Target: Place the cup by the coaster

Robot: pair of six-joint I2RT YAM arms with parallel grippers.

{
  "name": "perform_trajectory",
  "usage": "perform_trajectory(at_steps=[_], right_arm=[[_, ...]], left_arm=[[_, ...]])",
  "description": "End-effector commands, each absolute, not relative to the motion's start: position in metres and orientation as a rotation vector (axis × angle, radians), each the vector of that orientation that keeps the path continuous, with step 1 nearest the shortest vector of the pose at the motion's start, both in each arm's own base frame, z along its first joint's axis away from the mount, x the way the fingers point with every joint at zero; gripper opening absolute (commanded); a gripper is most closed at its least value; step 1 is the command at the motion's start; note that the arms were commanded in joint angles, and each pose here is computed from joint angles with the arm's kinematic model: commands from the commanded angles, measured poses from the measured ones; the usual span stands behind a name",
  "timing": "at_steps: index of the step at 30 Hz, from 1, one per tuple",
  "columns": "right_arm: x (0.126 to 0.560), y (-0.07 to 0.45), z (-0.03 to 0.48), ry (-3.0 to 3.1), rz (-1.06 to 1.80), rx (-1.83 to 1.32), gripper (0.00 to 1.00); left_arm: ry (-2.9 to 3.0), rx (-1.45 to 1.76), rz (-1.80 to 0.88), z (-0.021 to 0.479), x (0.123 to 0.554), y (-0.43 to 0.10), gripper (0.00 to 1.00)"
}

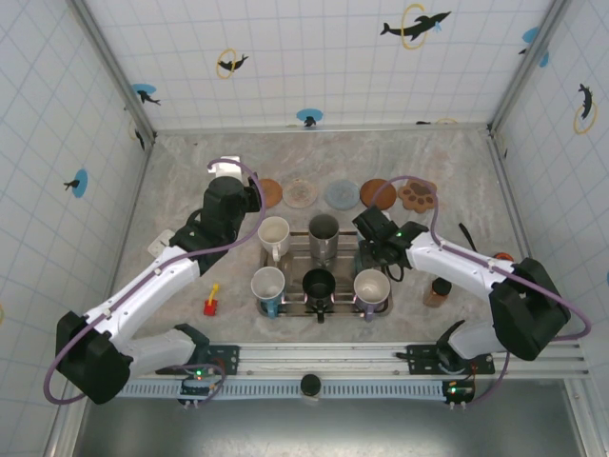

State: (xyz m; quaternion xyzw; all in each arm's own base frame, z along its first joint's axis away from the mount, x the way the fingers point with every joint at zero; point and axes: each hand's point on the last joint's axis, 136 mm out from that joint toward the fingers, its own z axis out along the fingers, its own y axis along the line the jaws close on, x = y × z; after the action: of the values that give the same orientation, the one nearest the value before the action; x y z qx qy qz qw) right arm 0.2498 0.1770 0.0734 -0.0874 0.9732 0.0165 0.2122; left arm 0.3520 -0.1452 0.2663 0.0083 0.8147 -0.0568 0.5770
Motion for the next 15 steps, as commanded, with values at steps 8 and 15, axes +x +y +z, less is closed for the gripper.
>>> perform_trajectory(at_steps=[8,15], right_arm=[[0.268,0.179,0.119,2.565,0.044,-0.203,0.0],[0.273,0.185,0.136,2.525,0.133,-0.183,0.0]], left_arm=[[1.883,0.035,-0.122,0.278,0.351,-0.146,0.64],[1.883,0.031,-0.116,0.278,0.349,-0.144,0.64]])
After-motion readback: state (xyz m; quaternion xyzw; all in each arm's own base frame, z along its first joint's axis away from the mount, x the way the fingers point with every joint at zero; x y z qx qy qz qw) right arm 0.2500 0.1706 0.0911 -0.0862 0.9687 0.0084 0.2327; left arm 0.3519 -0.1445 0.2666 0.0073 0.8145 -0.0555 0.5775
